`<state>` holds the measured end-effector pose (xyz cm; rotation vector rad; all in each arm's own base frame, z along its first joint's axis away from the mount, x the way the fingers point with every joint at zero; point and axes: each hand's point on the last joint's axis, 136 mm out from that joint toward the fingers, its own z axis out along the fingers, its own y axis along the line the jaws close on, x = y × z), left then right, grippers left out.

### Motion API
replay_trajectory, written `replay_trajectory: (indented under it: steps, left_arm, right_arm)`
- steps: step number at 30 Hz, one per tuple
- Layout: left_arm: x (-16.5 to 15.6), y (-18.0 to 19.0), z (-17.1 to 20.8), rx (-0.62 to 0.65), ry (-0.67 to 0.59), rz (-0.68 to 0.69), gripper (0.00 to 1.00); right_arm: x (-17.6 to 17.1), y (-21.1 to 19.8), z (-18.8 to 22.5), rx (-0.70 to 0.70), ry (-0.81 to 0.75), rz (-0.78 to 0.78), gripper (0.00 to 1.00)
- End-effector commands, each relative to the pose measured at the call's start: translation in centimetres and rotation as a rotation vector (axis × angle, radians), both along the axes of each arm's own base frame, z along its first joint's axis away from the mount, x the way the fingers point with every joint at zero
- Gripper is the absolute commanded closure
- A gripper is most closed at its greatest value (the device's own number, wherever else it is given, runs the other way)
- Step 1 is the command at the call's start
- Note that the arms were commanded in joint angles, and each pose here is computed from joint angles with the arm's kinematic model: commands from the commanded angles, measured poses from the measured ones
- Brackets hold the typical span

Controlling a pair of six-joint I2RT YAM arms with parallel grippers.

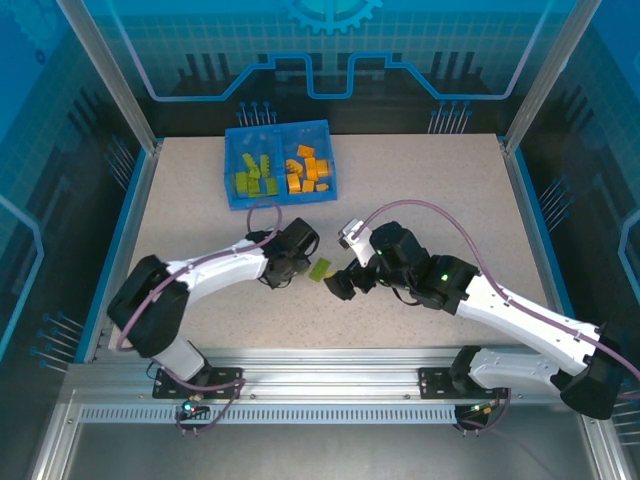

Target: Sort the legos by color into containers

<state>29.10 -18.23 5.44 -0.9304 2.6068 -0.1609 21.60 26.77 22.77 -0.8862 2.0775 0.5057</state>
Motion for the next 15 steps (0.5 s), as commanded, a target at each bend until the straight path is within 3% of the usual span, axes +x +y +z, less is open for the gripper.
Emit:
replay_trajectory:
  steps: [1, 8, 15]
  left_arm:
    - [1.2, -1.1, 0.0, -0.001, 0.013, 0.017, 0.34]
    - [2.4, -1.0, -2.4, 0.039, 0.060, 0.009, 0.33]
    - [1.9, -0.6, -4.1, 0.012, 0.103, 0.009, 0.44]
  right_arm:
    - [-0.2, -0.8, 0.0, 0.010, -0.009, -0.027, 0.00]
    - [-0.4, -1.7, -0.3, 0.007, -0.011, -0.042, 0.00]
    - [-0.3, -1.8, -0.4, 0.010, -0.009, -0.046, 0.00]
